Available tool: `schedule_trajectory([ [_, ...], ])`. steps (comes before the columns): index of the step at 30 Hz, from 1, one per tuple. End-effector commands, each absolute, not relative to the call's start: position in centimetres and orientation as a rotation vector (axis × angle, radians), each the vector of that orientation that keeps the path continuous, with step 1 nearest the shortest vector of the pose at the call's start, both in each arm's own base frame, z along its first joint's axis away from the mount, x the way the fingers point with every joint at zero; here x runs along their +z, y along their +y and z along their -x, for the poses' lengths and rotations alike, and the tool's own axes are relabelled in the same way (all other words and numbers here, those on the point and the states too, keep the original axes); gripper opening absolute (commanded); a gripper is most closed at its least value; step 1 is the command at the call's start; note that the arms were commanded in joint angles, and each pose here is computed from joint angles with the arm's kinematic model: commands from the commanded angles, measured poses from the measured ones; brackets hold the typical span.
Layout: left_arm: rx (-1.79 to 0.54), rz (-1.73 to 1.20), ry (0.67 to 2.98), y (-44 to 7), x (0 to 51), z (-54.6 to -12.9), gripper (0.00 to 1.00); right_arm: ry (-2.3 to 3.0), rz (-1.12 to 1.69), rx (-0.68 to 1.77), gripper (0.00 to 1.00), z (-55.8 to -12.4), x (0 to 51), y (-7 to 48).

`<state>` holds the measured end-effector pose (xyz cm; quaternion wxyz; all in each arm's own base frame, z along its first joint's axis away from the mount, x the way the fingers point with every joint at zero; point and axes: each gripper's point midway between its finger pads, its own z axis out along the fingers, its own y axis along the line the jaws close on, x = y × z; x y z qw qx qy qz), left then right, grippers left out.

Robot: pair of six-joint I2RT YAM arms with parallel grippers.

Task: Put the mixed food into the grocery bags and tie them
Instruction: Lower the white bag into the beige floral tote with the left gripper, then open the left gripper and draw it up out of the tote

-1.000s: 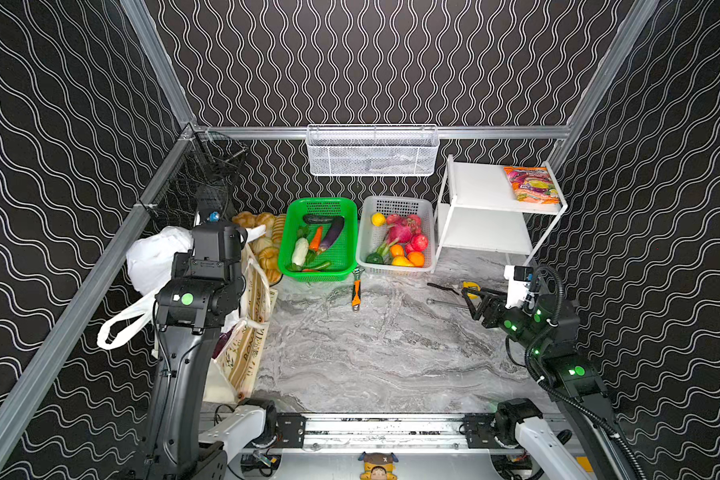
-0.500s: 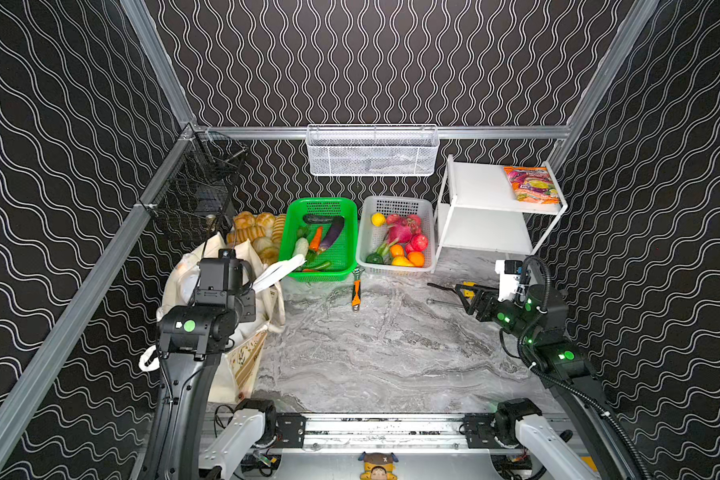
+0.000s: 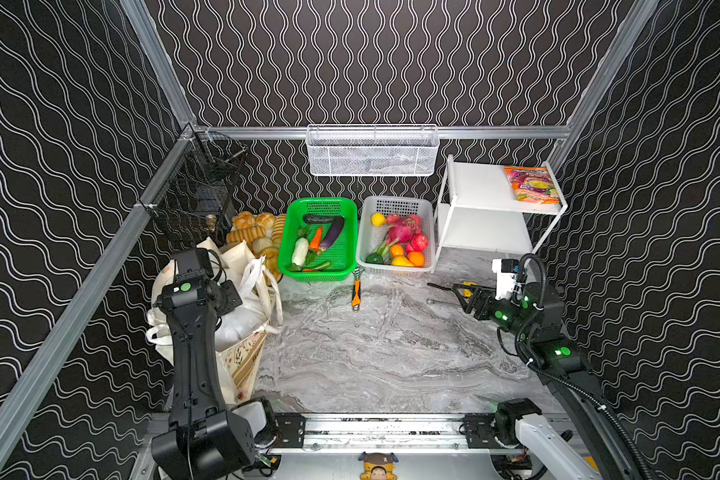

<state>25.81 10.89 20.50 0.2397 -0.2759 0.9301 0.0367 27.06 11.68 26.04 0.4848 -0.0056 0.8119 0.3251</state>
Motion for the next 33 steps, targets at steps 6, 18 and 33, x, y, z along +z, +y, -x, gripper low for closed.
schedule_trajectory([
  [6, 0.012, 0.874, 2.383, 12.0, 23.1, -28.6, 0.80, 1.976, 0.023, 0.739, 0.73, -27.1, 25.8, 11.2],
  [18, -0.051, 0.946, 2.466, 11.2, 17.0, -28.3, 0.71, 1.958, 0.002, 0.736, 0.72, -27.3, 26.1, 11.0],
  [33, -0.255, 0.424, 2.067, 4.9, 36.8, -30.9, 0.72, 1.872, 0.018, 0.592, 0.73, -27.5, 28.6, 9.3],
])
